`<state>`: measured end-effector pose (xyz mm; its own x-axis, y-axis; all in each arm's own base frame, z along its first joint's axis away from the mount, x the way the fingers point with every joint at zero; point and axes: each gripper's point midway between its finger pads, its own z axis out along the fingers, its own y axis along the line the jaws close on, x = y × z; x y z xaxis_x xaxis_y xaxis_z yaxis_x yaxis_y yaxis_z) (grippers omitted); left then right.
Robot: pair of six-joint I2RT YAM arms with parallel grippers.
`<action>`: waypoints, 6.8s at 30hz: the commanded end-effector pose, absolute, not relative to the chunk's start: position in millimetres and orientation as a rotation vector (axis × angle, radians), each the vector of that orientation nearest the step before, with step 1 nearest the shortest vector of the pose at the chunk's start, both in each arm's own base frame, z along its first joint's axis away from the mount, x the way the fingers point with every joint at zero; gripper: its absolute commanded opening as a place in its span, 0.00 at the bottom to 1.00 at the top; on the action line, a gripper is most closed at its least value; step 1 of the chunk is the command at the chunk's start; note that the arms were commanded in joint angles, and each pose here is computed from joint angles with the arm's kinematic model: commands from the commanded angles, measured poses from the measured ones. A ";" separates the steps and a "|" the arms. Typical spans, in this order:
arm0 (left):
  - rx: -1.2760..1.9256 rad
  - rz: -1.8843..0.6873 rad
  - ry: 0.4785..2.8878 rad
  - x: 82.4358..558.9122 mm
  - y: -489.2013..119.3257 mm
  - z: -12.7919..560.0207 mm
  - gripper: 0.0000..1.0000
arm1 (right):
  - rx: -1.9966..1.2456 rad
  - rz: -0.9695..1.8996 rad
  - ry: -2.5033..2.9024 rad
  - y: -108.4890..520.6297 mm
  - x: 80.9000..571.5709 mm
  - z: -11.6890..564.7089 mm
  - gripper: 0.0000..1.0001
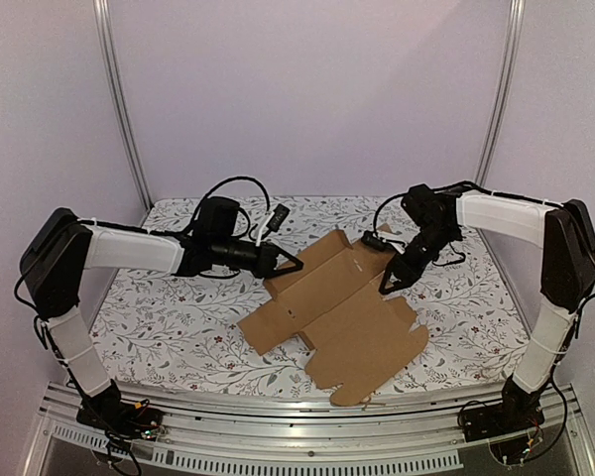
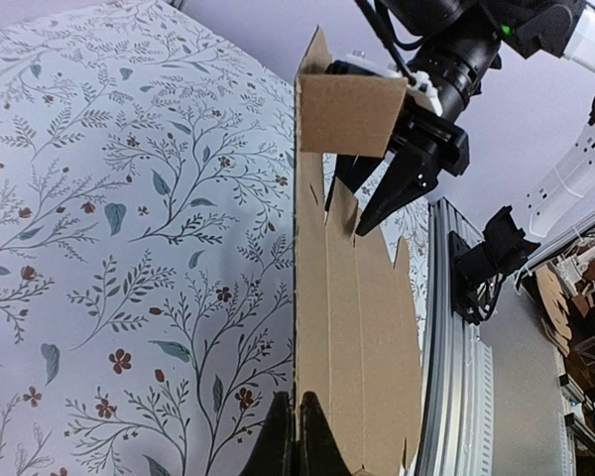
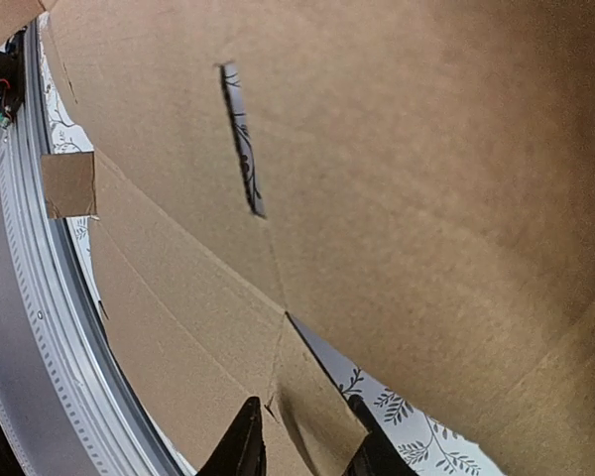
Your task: Fold the paper box
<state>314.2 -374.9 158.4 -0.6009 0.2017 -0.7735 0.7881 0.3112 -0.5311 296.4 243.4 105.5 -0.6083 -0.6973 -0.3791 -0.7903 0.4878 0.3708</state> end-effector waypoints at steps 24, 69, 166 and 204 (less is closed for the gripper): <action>0.521 -1.296 2.267 351.5 -375.4 78.3 0.00 | -1.419 0.505 2.671 268.1 301.7 40.8 0.22; 1.003 -1.192 2.060 315.2 -391.7 129.6 0.00 | -1.838 0.392 2.060 275.2 289.7 209.7 0.44; 0.830 -0.966 1.985 249.1 -317.0 118.0 0.00 | -1.973 0.303 2.089 294.7 331.6 174.2 0.37; 0.817 -0.739 1.930 262.1 -293.0 125.7 0.00 | -2.040 0.497 2.360 269.0 261.1 149.4 0.52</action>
